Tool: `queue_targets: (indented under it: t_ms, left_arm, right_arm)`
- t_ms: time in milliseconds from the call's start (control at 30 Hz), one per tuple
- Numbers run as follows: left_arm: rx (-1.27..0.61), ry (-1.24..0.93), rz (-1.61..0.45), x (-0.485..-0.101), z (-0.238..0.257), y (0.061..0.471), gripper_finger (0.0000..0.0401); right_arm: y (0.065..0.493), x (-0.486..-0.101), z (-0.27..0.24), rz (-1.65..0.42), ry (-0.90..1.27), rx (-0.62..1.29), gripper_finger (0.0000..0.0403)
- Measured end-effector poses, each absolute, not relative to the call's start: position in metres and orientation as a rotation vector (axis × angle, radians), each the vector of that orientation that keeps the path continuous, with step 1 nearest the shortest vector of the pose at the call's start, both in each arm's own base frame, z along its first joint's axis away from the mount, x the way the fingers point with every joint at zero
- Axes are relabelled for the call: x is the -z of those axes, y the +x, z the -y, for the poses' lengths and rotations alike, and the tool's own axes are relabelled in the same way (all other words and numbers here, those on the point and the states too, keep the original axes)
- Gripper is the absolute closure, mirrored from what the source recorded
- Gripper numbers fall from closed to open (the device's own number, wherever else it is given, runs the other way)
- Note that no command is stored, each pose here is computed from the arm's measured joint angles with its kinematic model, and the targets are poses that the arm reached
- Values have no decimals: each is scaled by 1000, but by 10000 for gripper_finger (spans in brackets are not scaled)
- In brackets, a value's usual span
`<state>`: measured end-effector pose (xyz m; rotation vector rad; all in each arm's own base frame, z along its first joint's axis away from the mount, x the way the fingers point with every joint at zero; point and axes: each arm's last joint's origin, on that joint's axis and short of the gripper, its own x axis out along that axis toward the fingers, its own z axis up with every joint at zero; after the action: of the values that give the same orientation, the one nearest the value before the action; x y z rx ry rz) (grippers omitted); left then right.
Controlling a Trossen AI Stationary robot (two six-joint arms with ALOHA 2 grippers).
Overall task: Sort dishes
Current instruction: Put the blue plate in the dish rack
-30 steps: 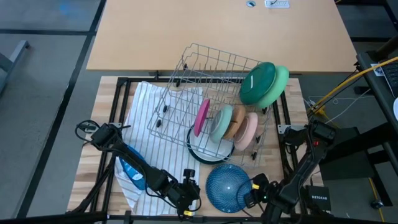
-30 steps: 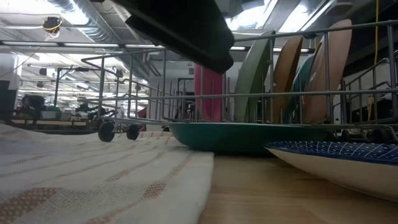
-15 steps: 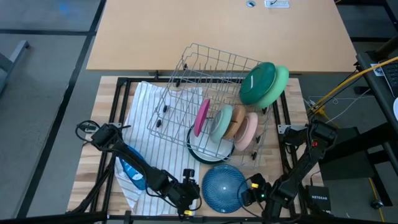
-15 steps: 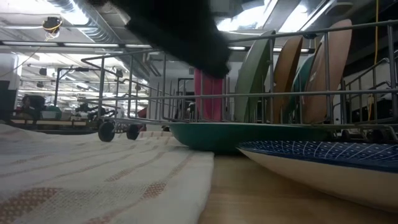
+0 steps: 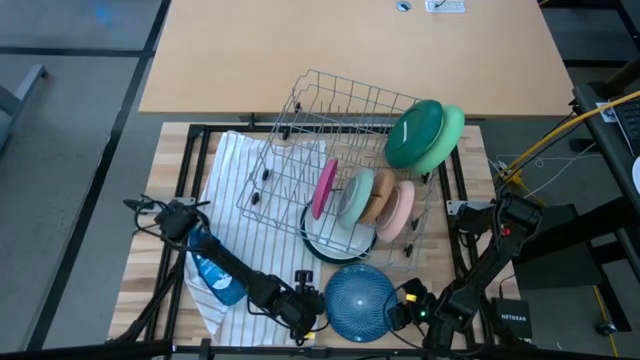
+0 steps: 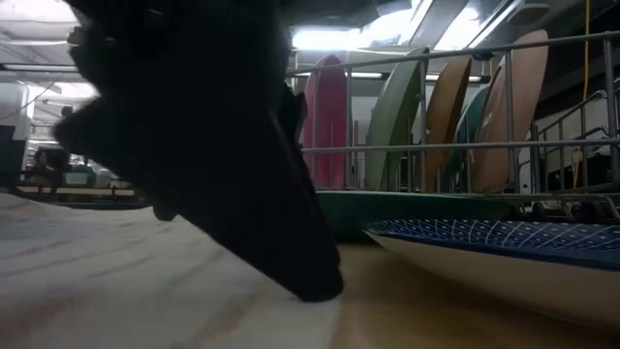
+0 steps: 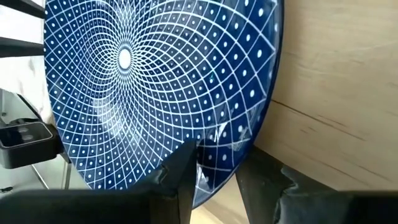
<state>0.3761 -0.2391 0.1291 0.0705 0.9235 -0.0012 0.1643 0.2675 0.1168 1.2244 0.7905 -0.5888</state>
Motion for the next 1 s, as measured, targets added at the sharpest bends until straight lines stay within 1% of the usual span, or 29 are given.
queue_targets:
  t_ms: [200, 333, 433, 500, 733, 867, 1000]
  left_arm:
    - [-8, 50, -905, -130, 233, 382, 258]
    - [-7, 52, -909, -130, 233, 381, 258]
    - [0, 54, -919, -130, 234, 380, 258]
    - [4, 53, -920, -130, 235, 379, 258]
    - [10, 54, -928, -130, 235, 378, 258]
    - [54, 38, -986, -133, 234, 374, 258]
    - [55, 13, -1035, -138, 232, 370, 258]
  right_arm:
    - [165, -117, -267, -780, 1225, 587, 297]
    - [165, -117, -267, -758, 1227, 588, 331]
    - [167, -117, -267, -701, 1238, 583, 361]
    - [167, -118, -266, -665, 1236, 578, 372]
    - [167, -118, -266, -636, 1223, 572, 372]
    - [168, -118, -265, -621, 1215, 570, 377]
    - [169, -119, -265, -609, 1215, 567, 380]
